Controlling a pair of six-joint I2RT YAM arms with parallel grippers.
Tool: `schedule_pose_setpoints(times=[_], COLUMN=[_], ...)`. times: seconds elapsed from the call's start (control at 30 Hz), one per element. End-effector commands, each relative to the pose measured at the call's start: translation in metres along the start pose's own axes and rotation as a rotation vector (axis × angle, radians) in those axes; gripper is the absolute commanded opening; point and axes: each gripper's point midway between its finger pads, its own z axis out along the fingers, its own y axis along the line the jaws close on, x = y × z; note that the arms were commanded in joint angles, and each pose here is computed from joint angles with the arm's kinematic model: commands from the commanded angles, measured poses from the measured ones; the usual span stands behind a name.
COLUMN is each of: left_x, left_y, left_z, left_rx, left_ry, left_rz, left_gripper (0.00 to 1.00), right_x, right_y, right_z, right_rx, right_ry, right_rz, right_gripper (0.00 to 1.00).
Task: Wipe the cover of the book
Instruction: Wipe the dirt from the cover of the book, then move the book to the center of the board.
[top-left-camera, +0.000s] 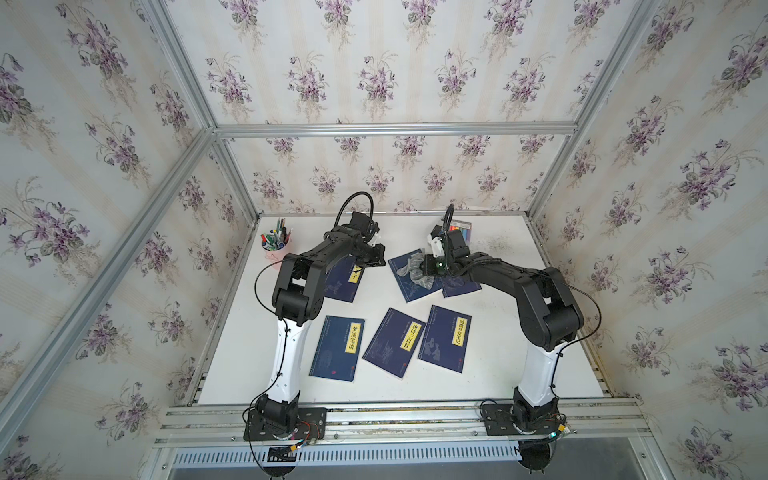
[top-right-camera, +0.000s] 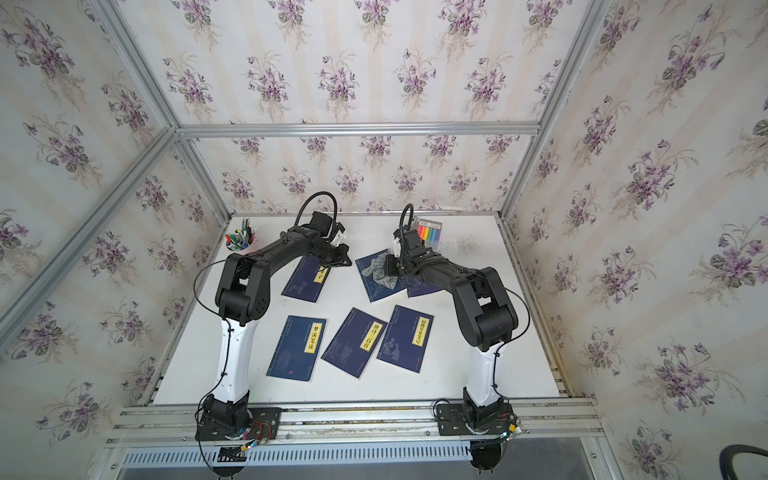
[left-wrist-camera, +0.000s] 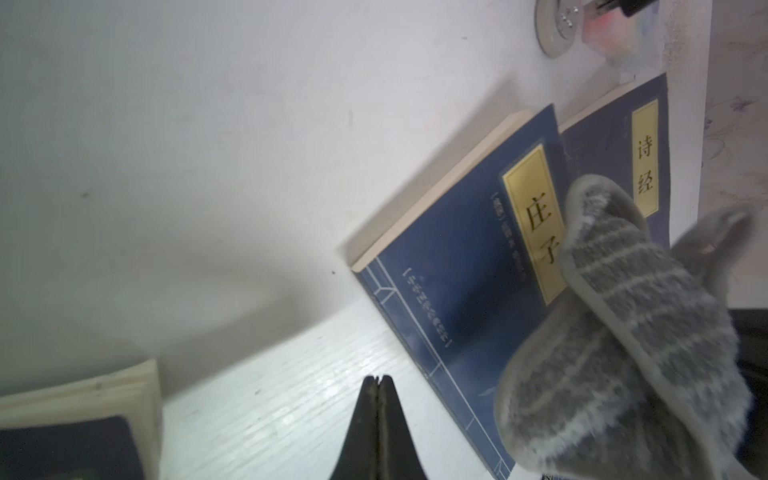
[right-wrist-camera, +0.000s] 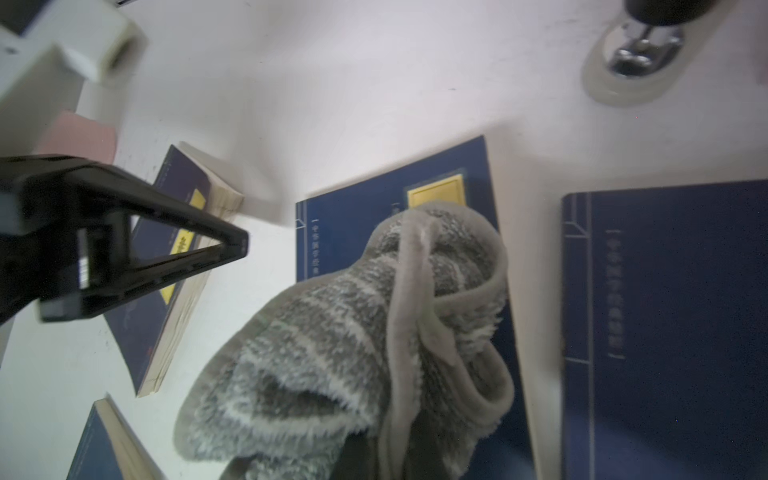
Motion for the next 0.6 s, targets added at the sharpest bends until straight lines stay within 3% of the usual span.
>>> schedule_pose_setpoints(times=[0.0, 0.17, 0.57], left_x=[-0.001, 0.001, 0.02], left_y=[-0.013, -0.025, -0.023], left_z=[-0.007, -0.013, -0.009], left_rx=[-0.04, -0.067, -0.12], left_ry=[-0.014, -0.014, 0.034], left_rz=[0.092, 0.126, 0.132], left_gripper=[0.0, 0.0, 0.02], right_x=[0.0, 0.013, 0.061], right_y=[-0.034, -0.065, -0.002], right_z=[0.004, 0.012, 0.026], right_rx=[0.074, 0.118, -0.078], right_ry=[-0.013, 0.028, 0.191], right_rz=[0.072, 0.103, -0.003], right_gripper=[0.0, 0.0, 0.0])
